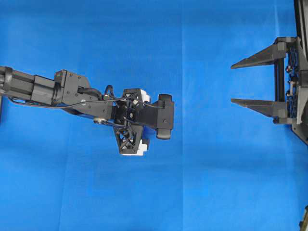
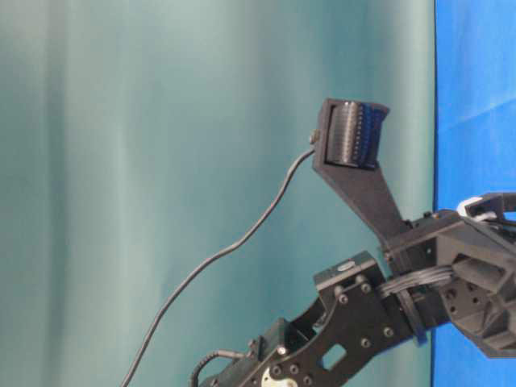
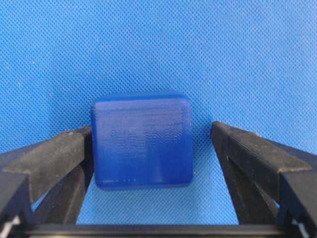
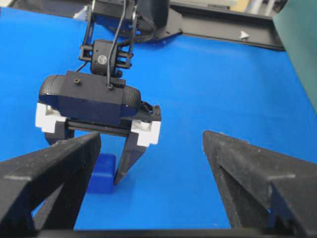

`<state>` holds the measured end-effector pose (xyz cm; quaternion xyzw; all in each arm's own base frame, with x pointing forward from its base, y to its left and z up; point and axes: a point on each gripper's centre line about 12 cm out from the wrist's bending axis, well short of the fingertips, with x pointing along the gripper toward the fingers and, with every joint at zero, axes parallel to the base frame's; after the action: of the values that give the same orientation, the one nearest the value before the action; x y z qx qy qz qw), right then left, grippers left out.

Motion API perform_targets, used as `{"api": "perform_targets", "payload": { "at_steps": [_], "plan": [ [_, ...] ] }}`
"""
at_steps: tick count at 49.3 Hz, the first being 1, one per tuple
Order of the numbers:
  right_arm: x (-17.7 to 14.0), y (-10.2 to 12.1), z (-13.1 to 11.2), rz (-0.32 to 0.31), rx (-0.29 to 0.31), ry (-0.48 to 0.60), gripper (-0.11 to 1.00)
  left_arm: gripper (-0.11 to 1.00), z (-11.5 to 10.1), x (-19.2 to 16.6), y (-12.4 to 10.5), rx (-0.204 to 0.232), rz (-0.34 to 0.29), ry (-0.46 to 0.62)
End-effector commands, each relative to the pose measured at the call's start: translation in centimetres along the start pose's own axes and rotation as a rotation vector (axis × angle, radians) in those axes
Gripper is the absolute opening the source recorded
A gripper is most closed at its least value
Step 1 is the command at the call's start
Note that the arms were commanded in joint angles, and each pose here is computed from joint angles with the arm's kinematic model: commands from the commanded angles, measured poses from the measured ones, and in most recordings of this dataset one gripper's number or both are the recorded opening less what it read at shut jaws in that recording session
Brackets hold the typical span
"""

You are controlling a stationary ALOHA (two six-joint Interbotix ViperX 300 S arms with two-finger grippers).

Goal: Handover the blue block to the right arm after grasping it with the left arm, then place it in the designated position.
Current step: 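Lower the left gripper over the cube and close on it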

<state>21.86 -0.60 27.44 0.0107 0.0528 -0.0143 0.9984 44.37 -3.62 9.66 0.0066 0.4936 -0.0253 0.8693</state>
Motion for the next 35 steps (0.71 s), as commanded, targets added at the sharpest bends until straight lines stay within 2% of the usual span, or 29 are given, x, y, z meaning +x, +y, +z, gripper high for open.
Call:
{"api": "perform_targets", "payload": {
  "at_steps": [1, 7, 10, 15, 35],
  "plan": [
    [0.2, 0.0, 0.9, -0.002, 0.005, -0.025, 0.97, 0.91, 1.1, -0.8, 0.0, 0.002, 0.000, -0.038],
    [0.2, 0.0, 0.8, -0.001, 0.003, -0.023, 0.97, 0.85, 1.1, -0.8, 0.5, 0.000, 0.006, -0.039],
    [0.2, 0.0, 0.8, -0.002, 0.005, -0.022, 0.97, 0.74, 1.1, -0.9, 0.8, -0.007, 0.010, -0.040],
    [0.2, 0.0, 0.8, -0.001, 0.003, -0.022, 0.97, 0.47, 1.1, -0.9, 1.2, -0.015, 0.015, -0.039],
    [0.3, 0.0, 0.7, -0.001, 0.003, -0.014, 0.97, 0.48, 1.0, -0.9, 1.3, -0.013, 0.016, -0.043]
  ]
}}
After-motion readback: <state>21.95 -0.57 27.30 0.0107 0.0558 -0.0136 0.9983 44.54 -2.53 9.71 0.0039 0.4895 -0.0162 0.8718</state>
